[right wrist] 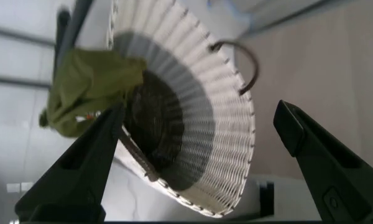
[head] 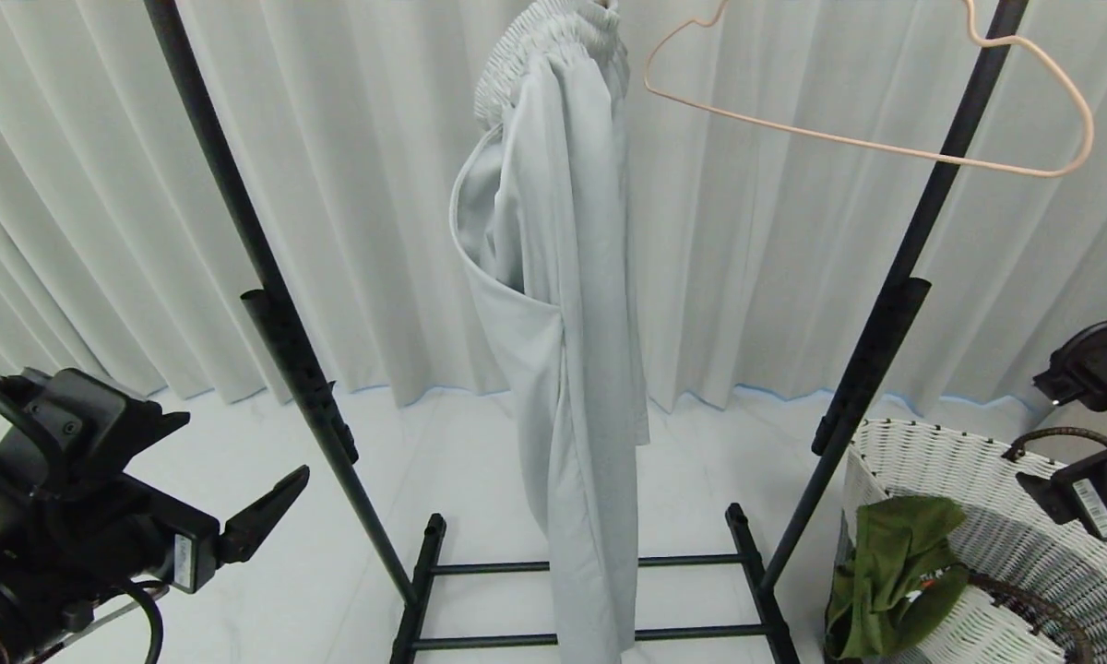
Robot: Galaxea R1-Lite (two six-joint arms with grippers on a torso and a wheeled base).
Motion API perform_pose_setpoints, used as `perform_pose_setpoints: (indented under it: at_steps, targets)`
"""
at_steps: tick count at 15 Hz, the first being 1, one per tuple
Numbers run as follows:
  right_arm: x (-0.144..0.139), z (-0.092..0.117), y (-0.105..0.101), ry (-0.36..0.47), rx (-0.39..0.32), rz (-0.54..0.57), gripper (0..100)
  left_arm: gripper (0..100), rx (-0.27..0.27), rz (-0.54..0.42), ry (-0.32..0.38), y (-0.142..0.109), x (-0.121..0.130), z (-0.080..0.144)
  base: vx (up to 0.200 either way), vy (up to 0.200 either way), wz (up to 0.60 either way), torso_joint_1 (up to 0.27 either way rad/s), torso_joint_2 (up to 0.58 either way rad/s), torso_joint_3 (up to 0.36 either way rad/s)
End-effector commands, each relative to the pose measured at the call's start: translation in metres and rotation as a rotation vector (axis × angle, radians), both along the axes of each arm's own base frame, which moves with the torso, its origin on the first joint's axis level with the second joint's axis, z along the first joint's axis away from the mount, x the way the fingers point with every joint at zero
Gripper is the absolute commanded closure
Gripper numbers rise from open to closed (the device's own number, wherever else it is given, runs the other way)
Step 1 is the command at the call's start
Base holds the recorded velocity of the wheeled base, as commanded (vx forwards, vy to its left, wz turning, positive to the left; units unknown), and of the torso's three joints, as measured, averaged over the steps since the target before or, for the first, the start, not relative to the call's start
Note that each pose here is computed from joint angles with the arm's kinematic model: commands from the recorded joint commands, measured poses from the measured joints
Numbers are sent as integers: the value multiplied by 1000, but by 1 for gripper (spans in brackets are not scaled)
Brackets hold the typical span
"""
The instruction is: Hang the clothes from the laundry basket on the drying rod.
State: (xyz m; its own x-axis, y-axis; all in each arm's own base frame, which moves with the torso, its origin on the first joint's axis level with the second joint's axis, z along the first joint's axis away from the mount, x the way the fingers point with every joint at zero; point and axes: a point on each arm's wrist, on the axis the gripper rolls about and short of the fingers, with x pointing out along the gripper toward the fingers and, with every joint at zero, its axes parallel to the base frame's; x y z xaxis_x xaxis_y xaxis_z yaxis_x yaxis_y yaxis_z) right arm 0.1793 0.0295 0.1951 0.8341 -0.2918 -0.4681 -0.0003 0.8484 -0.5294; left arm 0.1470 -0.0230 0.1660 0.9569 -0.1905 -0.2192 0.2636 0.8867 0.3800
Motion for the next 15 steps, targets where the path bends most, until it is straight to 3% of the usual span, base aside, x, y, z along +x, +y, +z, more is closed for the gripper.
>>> perform_pose_setpoints:
  at_steps: [1,2,4,7,13,15]
  targets:
    - [11,-21,-2,98,-13,-14,0,0,-1,-68,9,-10,-1,-2,0,0,0,0,0,0]
    - [22,-34,1,158,-5,-3,0,0,0,-121,27,-19,0,-4,0,0,0,0,0,0]
    - [37,-50,4,200,-5,-3,0,0,3,-168,39,-26,-1,-6,0,0,0,0,0,0]
    - [61,-92,9,283,-5,-23,0,0,8,-215,71,-34,0,-12,0,0,0,0,0,0]
    - [107,-152,20,284,12,-28,0,0,-6,-207,119,-31,-9,-24,0,0,0,0,0,0]
    - [121,-165,24,245,27,-27,0,0,-8,-206,126,-31,-8,-25,0,0,0,0,0,0]
